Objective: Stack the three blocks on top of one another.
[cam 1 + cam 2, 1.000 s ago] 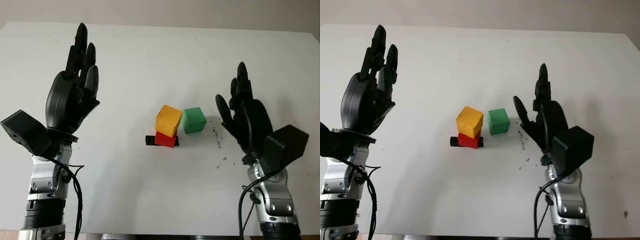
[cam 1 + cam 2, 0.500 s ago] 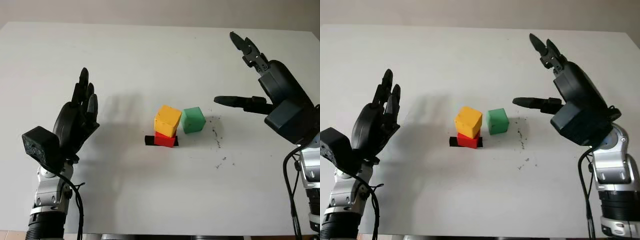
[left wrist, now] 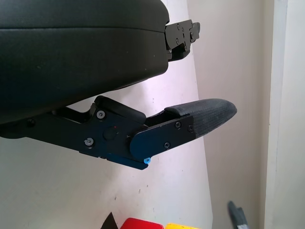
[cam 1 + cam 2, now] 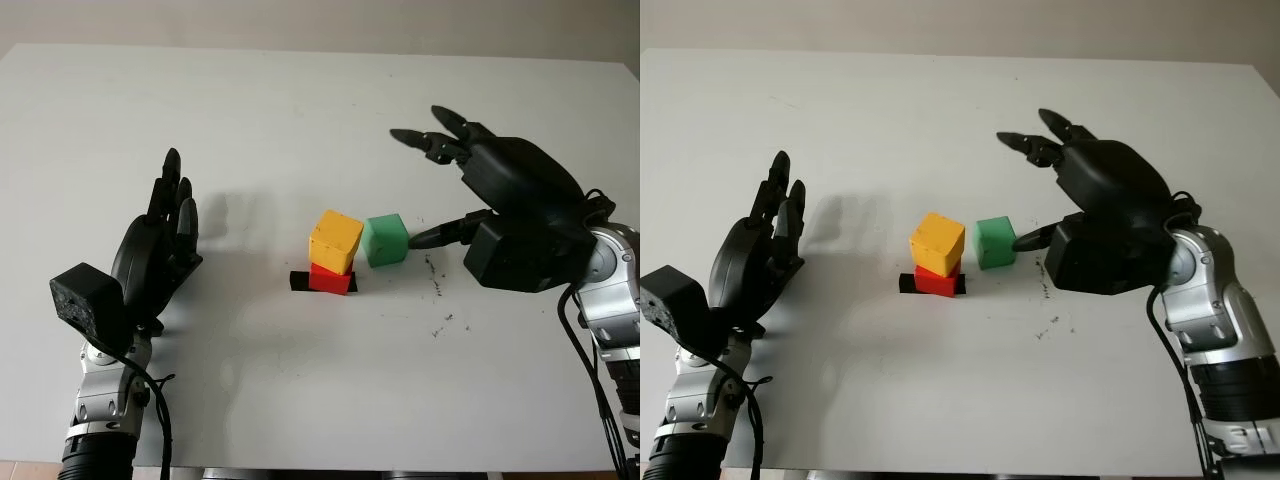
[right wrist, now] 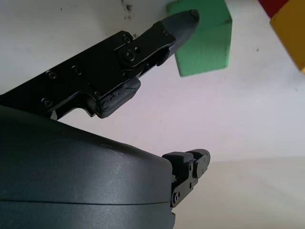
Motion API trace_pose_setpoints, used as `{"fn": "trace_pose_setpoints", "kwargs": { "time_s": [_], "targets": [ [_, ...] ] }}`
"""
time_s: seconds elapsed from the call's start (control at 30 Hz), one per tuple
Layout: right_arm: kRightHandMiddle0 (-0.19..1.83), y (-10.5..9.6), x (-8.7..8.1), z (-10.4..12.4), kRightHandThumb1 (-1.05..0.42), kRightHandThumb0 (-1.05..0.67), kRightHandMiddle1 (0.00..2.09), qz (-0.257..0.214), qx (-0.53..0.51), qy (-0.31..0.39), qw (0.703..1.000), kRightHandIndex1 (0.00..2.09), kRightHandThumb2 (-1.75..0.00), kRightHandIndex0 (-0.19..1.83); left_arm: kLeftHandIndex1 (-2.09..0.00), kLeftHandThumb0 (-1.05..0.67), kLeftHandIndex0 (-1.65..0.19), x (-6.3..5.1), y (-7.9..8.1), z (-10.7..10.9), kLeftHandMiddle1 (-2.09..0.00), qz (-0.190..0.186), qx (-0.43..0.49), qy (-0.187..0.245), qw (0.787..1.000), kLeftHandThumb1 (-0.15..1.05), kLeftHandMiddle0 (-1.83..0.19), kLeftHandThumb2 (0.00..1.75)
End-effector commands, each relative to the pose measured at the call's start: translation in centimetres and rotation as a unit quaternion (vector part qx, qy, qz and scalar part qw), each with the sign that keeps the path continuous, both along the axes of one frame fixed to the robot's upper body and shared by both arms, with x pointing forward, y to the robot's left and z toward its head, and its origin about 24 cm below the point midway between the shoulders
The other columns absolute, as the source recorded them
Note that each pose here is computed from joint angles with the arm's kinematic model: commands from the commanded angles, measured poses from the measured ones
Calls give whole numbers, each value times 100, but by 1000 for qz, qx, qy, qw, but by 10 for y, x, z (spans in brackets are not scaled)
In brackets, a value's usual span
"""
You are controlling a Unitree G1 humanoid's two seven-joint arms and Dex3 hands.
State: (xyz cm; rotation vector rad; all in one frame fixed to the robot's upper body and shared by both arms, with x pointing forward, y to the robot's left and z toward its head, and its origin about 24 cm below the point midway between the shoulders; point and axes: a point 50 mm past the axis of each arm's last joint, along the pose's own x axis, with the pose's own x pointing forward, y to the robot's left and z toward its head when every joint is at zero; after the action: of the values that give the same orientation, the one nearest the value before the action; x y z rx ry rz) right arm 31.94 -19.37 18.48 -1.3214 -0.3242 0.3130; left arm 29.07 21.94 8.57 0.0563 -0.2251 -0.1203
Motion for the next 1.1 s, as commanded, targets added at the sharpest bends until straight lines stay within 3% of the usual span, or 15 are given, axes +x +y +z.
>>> {"fn": "trace_pose_setpoints", "kwargs": {
  "time_s": [0.0,0.3,1.07],
  "targets": [
    [31,4,0,4,-75,-72,8,9,-5,-9,1000,6,-5,1,0,-72,19,-3,0,3,0,-1,7,-8,1000,105,19,73],
    [34,13,-1,-6,-74,-74,7,26,-12,16,999,6,-5,1,0,-72,19,-2,-1,4,0,-5,5,-12,1000,105,19,72],
    [61,15,-4,-32,-80,-47,18,28,-39,11,999,10,-6,16,0,-68,19,-6,0,8,0,-11,5,-22,1000,105,19,70]
  ]
}}
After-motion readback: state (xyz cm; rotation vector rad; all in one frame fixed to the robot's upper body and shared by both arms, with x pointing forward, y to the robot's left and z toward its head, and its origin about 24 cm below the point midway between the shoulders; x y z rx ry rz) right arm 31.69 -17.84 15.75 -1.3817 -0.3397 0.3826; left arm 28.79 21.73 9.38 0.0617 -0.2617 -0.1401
